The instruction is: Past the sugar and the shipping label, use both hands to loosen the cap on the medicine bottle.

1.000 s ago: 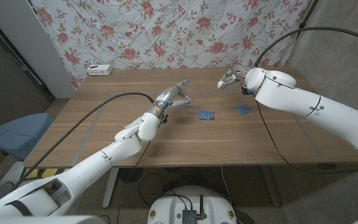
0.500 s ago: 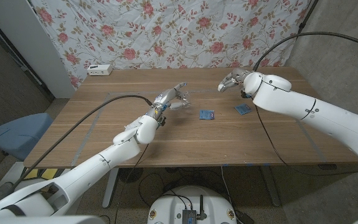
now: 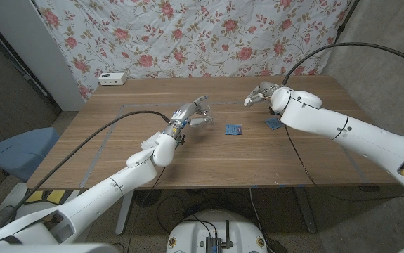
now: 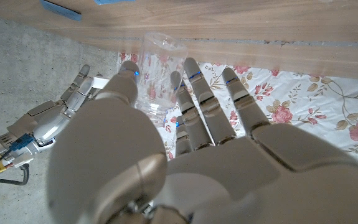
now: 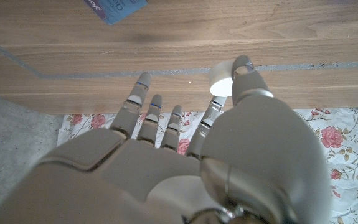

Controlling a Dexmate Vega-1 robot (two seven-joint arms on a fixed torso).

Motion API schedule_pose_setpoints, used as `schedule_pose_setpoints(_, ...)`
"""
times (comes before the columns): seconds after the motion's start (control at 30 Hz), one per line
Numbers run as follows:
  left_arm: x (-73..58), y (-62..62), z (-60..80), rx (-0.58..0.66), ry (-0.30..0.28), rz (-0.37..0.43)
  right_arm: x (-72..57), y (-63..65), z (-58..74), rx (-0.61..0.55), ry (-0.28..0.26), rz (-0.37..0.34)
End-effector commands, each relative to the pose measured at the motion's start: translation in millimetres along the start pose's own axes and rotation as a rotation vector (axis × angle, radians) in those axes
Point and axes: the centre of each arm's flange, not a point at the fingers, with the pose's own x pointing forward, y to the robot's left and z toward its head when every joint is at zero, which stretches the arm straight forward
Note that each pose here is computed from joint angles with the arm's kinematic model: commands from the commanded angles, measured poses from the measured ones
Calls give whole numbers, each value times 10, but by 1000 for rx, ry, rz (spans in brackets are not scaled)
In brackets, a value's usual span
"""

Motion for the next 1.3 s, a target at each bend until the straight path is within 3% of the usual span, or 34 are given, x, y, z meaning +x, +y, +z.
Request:
schedule_pose_setpoints(0.03, -54, -41, -68, 22, 9, 18, 68, 135, -4, -7, 18, -1)
schedule_pose_setpoints(1.3, -118, -236, -178, 39, 52, -28, 221, 442, -192, -38, 35, -22)
